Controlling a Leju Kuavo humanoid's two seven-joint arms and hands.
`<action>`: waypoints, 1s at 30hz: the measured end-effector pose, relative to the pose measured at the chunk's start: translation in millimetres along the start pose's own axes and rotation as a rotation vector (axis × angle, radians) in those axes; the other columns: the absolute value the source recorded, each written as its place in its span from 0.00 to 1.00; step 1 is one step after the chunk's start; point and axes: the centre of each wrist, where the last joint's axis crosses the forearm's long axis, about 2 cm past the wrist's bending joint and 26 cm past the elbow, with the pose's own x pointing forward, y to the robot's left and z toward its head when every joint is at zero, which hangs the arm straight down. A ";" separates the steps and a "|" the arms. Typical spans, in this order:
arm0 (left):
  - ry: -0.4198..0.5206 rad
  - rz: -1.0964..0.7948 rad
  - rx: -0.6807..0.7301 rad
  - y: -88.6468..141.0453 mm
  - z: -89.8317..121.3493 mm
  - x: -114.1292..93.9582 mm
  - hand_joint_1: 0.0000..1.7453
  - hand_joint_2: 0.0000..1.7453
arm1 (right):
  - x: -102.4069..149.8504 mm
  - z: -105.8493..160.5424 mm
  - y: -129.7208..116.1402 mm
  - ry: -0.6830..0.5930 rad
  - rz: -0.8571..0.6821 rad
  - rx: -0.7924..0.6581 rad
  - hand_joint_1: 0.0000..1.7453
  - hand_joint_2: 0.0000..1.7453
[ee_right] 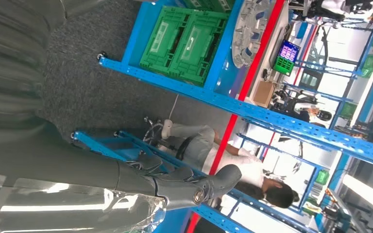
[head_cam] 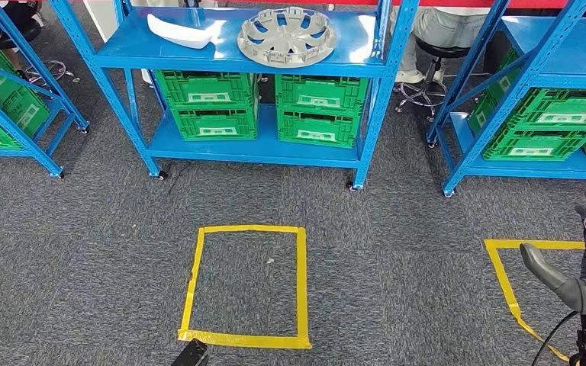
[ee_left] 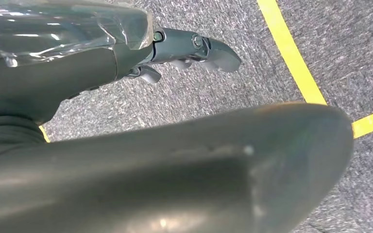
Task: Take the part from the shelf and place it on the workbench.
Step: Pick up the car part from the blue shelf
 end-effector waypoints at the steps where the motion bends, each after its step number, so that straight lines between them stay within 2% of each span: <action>1: 0.000 0.001 -0.001 -0.5 0.0 0.0 0.00 0.00 | -0.2 0.1 0.0 0.001 0.000 0.000 0.00 1.00; 30: 0.000 0.000 0.016 -0.1 0.4 -0.8 0.00 0.00 | -0.9 -0.8 2.6 0.023 0.031 0.000 0.00 1.00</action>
